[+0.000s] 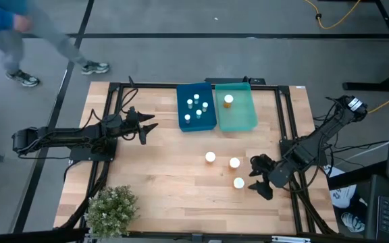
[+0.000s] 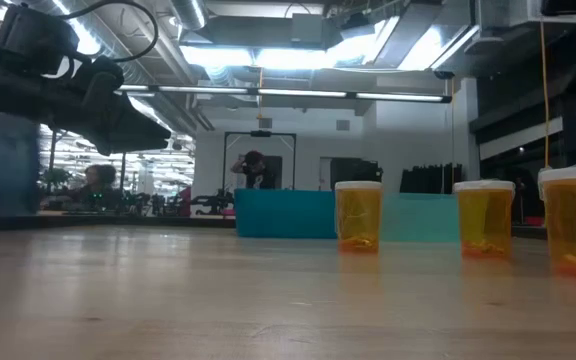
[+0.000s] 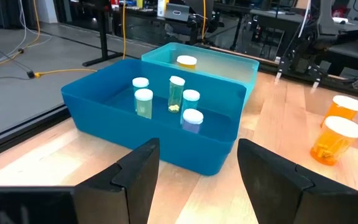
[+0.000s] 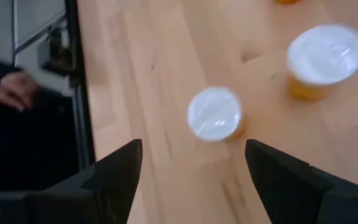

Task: Pick and place medicine bottles into bin by pill shape (circle, oval)
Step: Put the orange pill bottle on the green bin

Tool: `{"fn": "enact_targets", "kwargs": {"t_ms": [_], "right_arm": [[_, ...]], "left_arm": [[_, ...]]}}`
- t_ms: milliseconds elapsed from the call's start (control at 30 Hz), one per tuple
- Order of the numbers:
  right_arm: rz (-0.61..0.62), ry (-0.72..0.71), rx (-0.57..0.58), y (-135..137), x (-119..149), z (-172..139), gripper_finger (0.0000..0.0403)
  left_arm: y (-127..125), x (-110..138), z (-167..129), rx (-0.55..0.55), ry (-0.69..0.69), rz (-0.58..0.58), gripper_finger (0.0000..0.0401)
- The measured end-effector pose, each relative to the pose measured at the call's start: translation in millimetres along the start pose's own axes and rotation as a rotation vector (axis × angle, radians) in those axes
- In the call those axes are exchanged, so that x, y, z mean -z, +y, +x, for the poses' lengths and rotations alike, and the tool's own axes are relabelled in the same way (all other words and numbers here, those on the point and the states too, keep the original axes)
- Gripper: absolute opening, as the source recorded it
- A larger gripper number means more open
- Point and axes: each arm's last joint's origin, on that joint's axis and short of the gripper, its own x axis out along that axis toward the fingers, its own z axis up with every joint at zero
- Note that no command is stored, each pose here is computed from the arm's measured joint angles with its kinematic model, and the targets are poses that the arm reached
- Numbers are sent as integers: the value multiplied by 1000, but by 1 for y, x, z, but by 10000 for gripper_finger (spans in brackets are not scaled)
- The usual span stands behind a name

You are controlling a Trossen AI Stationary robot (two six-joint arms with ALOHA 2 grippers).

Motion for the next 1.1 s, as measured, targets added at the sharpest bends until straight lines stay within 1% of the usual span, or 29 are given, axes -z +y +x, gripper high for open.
{"fn": "enact_targets", "kwargs": {"t_ms": [67,133,233,433,600,733,800,933,1100], "right_arm": [[-21,50,-17,1,4,0,287],[-33,103,-4,1,9,2,287],[-40,140,16,0,13,5,287],[-179,167,40,0,16,13,287],[-232,175,61,0,17,18,287],[-248,135,143,-4,17,22,287],[-258,136,185,-7,18,23,287],[-235,154,264,-12,21,25,287],[-265,121,341,-16,22,27,287]], "left_arm": [[0,0,0,0,0,0,208],[0,0,0,0,0,0,208],[0,0,0,0,0,0,208],[0,0,0,0,0,0,208],[0,0,0,0,0,0,208],[0,0,0,0,0,0,208],[0,0,0,0,0,0,208],[0,0,0,0,0,0,208],[0,0,0,0,0,0,208]]}}
